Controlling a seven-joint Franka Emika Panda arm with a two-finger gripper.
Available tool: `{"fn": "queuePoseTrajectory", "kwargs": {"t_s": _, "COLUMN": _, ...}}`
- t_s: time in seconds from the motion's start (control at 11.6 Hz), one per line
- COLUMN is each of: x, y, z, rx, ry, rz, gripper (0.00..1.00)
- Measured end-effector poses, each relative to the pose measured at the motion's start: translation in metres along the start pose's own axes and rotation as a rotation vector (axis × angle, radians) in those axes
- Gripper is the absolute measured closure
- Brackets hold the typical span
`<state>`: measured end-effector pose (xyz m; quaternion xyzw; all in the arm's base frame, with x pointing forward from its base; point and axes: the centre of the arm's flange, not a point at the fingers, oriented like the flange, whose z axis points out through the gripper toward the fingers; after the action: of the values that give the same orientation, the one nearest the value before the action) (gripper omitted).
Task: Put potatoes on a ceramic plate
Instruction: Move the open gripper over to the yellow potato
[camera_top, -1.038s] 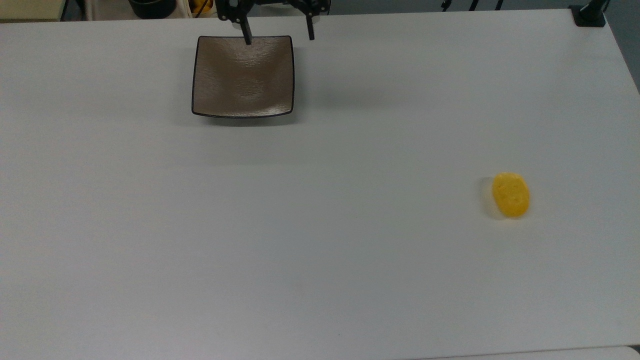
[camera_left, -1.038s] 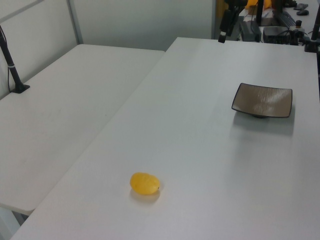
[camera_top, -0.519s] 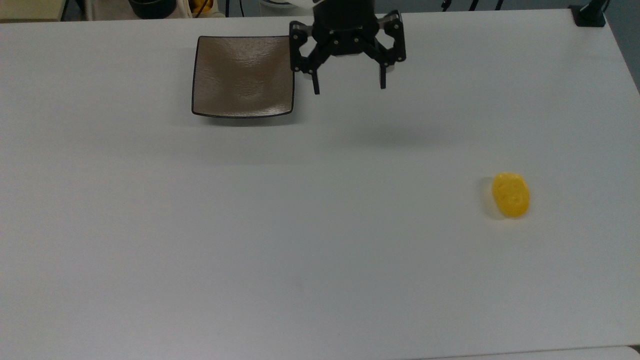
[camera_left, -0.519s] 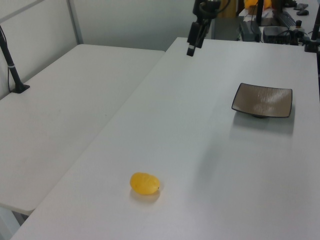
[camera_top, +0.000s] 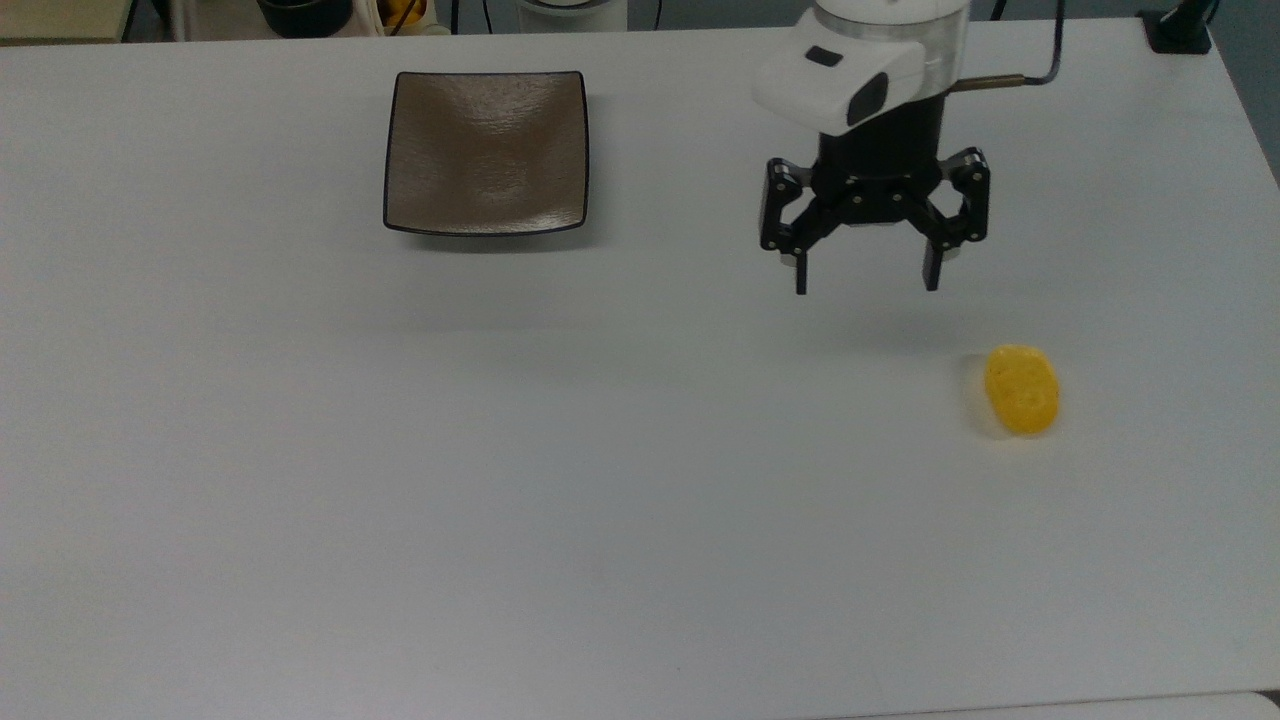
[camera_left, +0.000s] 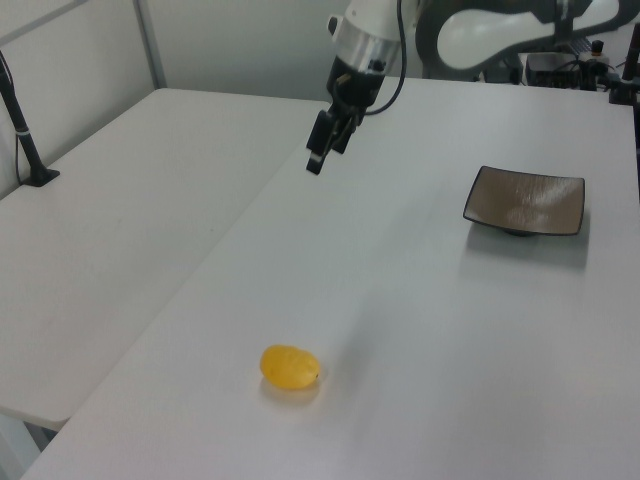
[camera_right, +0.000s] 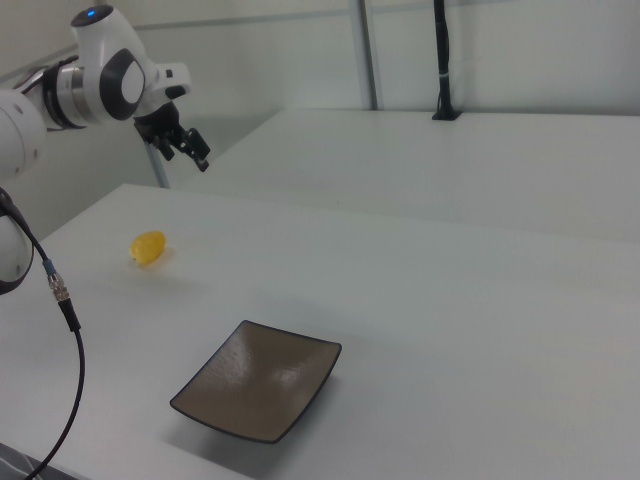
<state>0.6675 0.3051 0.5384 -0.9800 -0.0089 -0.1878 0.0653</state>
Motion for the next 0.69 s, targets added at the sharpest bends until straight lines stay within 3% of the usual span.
{"fn": "queuePoseTrajectory", "kwargs": {"t_s": 0.69, "x": -0.066, "y": -0.114, "z": 0.109, "rx": 0.039, "ry": -0.011, "rz": -0.036, "gripper": 0.0}}
